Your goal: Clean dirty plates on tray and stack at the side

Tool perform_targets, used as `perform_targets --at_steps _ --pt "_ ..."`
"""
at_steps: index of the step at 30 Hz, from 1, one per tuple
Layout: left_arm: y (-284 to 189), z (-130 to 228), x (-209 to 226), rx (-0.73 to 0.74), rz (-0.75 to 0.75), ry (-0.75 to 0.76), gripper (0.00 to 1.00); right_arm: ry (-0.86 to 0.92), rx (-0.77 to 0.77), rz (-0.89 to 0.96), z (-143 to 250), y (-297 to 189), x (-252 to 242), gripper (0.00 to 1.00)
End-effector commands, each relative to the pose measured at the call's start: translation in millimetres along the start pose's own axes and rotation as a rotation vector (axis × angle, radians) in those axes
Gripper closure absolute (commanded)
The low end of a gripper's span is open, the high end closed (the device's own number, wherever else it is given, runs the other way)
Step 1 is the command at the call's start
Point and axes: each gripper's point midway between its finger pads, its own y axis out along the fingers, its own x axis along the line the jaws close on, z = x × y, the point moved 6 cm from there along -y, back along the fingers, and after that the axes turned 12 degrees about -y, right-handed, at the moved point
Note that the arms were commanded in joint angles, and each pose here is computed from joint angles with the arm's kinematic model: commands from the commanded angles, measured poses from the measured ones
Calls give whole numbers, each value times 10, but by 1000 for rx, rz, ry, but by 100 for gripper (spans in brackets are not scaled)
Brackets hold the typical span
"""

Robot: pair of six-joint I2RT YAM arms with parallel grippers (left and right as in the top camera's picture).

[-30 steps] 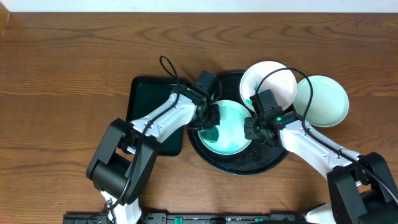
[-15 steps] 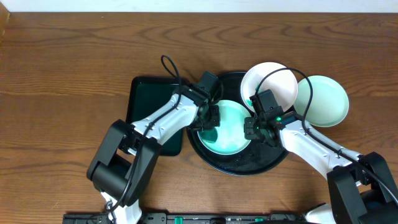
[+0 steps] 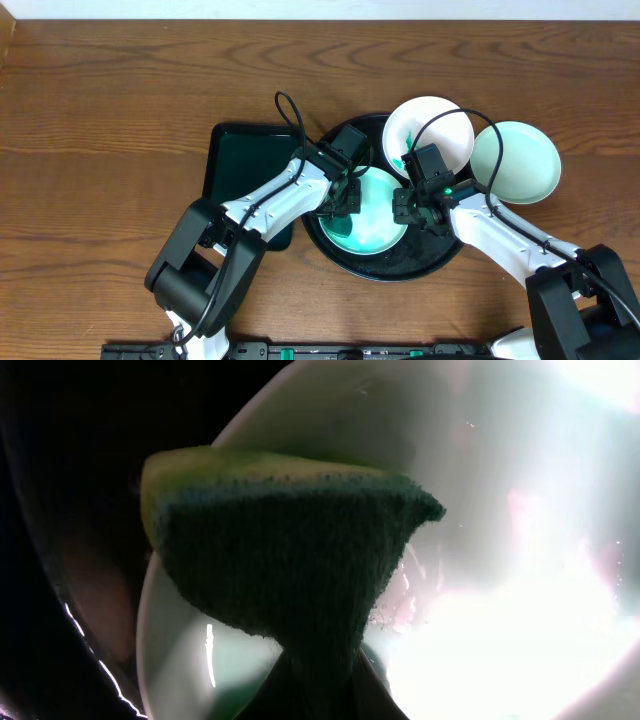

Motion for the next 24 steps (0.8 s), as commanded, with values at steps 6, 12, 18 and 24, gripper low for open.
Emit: perform_targets --at_steps 6,12,18,24 --pt "22 -51 175 -34 -90 -4 92 -23 12 -6 39 22 36 92" --pt "-13 -200 389 -27 -106 -107 92 -23 9 -6 34 22 38 92" --pt "-22 -203 432 3 -93 -129 92 -23 9 -6 34 22 38 92" --pt "-2 -84 334 18 -99 -86 92 -23 9 -6 34 22 38 92"
